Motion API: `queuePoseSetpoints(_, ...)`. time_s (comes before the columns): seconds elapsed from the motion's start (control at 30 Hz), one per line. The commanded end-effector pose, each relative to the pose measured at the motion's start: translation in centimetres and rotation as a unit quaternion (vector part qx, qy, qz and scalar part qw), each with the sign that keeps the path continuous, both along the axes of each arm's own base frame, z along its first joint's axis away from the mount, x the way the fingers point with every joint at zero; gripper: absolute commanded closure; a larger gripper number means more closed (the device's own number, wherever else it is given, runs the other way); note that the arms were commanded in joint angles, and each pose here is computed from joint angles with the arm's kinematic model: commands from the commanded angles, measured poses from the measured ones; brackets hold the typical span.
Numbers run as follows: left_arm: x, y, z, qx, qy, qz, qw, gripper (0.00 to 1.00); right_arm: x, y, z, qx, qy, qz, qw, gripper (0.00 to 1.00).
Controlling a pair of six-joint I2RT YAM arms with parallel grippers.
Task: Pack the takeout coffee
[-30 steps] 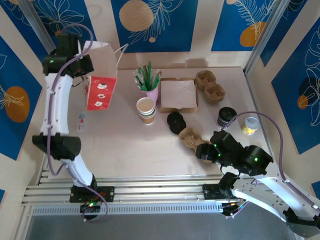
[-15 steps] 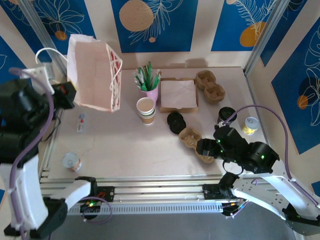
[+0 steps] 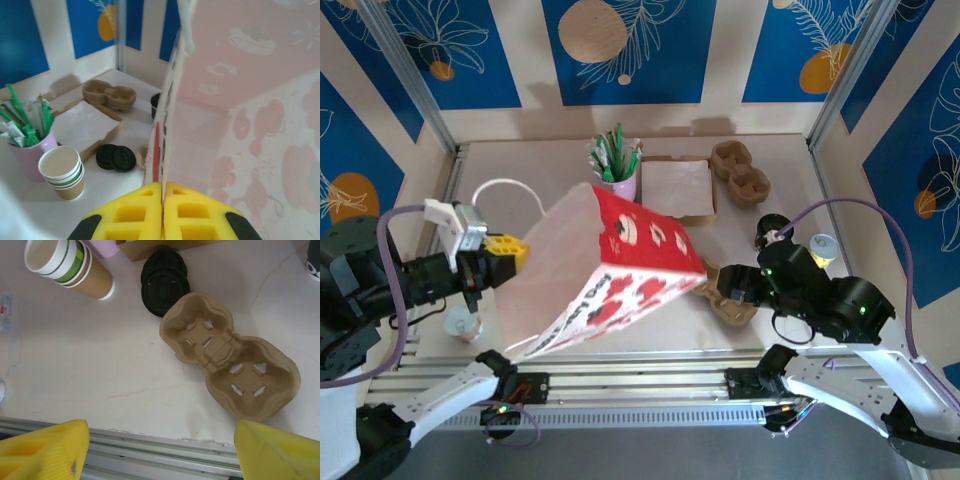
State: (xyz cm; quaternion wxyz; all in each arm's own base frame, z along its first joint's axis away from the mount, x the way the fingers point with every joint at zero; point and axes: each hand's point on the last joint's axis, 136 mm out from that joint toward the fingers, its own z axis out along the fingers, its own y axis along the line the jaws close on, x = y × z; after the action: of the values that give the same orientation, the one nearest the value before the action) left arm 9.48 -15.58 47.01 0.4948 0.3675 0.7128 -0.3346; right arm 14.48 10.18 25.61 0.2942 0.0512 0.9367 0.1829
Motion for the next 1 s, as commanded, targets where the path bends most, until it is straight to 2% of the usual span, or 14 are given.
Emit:
queuePoseSetpoints(0.0,1.3,-0.1,-3.9,0.095,-0.003,0.004,0.995,1.0,0.3,-1.0,-0.5,-0.031,0.016,-0.025,0.999,0.23)
queuePoseSetpoints(0.13,3.3,-1.0,-7.5,0.154,0.002,0.017,0.988,1.0,1.1,-0.5,-2.1,-0.038,0.034,-0.045,0.998,0.22)
queuePoseSetpoints(0.27,4.8,-1.4,-8.5,0.172,-0.005,0.031,0.985,1.0,2.3,0.0,-3.6,-0.035,0.059,-0.063,0.996,0.18)
queuePoseSetpoints(0.47,6.0,-3.5,-10.7,0.194,0.018,0.013,0.981,1.0,4.2,1.4,-7.2,0.014,0.118,-0.085,0.989,0.19)
queuePoseSetpoints(0.67,6.6,-4.5,-13.1,0.219,0.037,0.005,0.975,1.0,5.7,0.8,-9.7,-0.012,0.149,-0.12,0.982,0.19)
queuePoseSetpoints(0.97,7.9,-5.5,-15.0,0.24,0.049,0.012,0.969,1.0,6.2,0.6,-13.5,-0.028,0.196,-0.15,0.969,0.21)
